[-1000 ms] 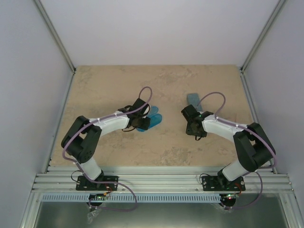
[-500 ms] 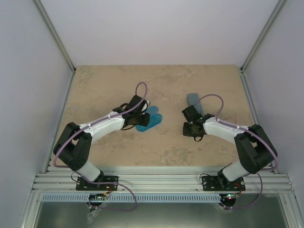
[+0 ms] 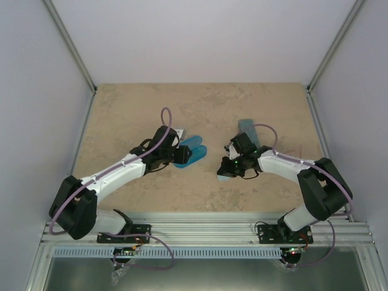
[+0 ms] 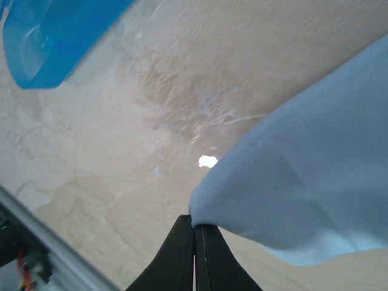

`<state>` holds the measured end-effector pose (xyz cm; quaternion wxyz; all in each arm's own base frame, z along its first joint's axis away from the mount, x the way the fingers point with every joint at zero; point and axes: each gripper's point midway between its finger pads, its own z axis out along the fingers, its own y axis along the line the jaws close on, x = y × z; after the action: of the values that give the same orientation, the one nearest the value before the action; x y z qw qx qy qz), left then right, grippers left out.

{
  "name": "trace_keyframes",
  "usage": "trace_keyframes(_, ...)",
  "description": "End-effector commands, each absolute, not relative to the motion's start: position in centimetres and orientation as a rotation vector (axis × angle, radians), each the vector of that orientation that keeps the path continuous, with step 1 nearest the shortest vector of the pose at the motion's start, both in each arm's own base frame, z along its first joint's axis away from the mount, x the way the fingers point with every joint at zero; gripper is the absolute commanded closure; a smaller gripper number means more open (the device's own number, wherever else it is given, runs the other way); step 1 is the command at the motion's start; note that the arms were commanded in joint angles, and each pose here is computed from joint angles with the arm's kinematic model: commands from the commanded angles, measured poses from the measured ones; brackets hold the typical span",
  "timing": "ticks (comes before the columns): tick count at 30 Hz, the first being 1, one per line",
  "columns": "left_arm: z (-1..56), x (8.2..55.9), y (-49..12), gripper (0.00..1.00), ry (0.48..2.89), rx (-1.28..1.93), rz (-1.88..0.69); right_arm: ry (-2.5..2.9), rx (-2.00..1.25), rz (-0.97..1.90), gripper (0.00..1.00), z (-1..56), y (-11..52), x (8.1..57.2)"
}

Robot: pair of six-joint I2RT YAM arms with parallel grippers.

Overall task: Organize the sunglasses
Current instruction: Adjust the glasses cleaning cloth at the center of the board.

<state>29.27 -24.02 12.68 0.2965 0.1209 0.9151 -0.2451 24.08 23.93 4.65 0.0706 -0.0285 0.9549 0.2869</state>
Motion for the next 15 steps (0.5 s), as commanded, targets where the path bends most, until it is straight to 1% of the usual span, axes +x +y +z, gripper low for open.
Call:
trace_keyframes(1,13.0,27.8,-23.8,0.58,2.426,0.263,-0.735,2.906,-0.06,1.179,0.99,6.1,27.6,22.2)
trace_keyframes(2,13.0,27.5,-23.6,0.57,2.422,0.251,-0.749,2.898,-0.056,1.266,0.99,6.6,28.5,21.8)
trace_keyframes(3,13.1,27.2,-23.5,0.55,2.416,0.244,-0.765,2.878,-0.073,1.373,0.94,7.3,29.7,21.3)
trace_keyframes(5,13.2,26.6,-23.3,0.52,2.406,0.238,-0.789,2.867,-0.095,1.446,0.77,8.0,31.0,20.9)
trace_keyframes(6,13.2,26.3,-23.3,0.5,2.399,0.242,-0.802,2.859,-0.098,1.432,0.7,8.1,31.1,21.2)
trace_keyframes(8,13.5,25.8,-23.4,0.49,2.383,0.26,-0.832,2.837,-0.083,1.314,0.62,8.2,30.4,22.6)
trace_keyframes(11,13.8,25.1,-24.1,0.49,2.361,0.297,-0.907,2.803,-0.038,1.009,0.59,8.3,27.6,25.2)
trace_keyframes(15,13.9,24.2,-25.6,0.53,2.333,0.361,-0.984,2.771,0.026,0.621,0.6,7.3,22.9,27.5)
